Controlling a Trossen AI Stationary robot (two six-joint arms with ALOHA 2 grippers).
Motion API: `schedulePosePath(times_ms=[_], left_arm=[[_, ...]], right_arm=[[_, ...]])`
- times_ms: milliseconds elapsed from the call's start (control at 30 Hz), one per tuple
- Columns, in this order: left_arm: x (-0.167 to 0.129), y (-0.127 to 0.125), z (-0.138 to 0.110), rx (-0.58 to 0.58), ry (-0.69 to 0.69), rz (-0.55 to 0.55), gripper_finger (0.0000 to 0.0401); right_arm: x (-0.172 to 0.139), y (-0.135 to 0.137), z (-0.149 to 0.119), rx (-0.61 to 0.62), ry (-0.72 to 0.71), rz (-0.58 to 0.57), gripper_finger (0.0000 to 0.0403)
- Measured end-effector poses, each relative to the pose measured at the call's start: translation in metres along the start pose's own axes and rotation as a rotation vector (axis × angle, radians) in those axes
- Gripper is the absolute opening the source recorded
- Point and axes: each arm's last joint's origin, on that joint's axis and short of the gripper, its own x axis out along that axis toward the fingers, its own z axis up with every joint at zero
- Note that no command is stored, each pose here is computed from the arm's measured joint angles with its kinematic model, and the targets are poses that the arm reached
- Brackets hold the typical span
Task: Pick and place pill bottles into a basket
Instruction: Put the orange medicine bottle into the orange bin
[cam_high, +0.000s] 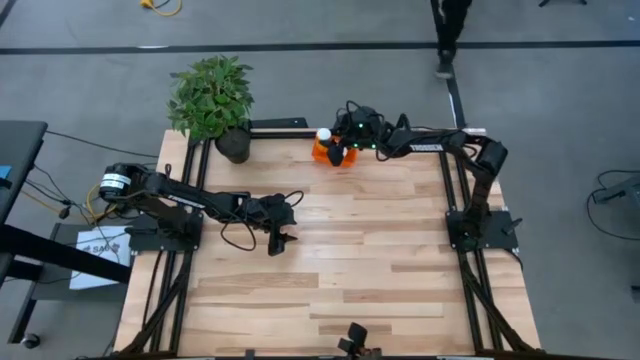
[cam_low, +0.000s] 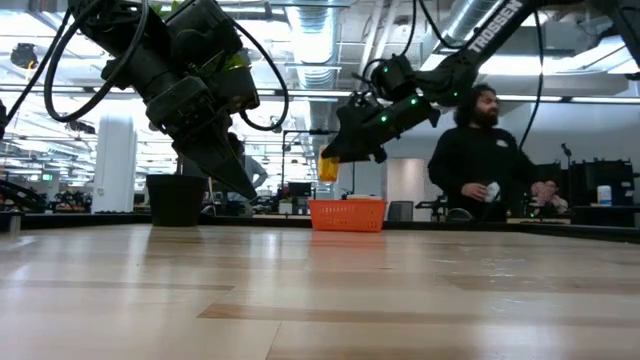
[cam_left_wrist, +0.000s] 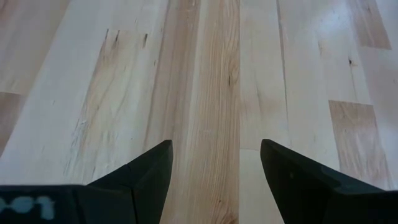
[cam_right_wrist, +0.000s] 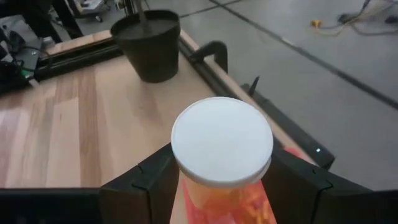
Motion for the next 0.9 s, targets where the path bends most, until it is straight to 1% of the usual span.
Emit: schedulePosePath(times_ms=[100, 200, 400, 467, 733, 900], left_arm=[[0.000, 0.000, 0.000, 0.000, 0.000, 0.000, 0.0233], [0.000, 0.000, 0.000, 0.000, 0.000, 0.000, 0.0233], [0.000, 0.000, 0.000, 0.000, 0.000, 0.000, 0.0233], [0.000, 0.000, 0.000, 0.000, 0.000, 0.000, 0.0233], [0.000, 0.000, 0.000, 0.000, -0.002, 0.000, 0.0233], [0.000, 0.000, 0.000, 0.000, -0.002, 0.000, 0.0233]], right_arm=[[0.004, 0.002, -0.004, 0.028, 0.017, 0.005, 0.0201], [0.004, 0.002, -0.006, 0.030, 0.030, -0.003, 0.0201], [0.003, 0.002, -0.011, 0.068, 0.089, -0.010, 0.0197], [0.003, 0.001, -0.013, 0.069, 0.107, -0.028, 0.0197], [0.002, -0.003, -0.014, 0.075, 0.119, -0.060, 0.0199], [0.002, -0.003, -0.015, 0.078, 0.127, -0.060, 0.0198]])
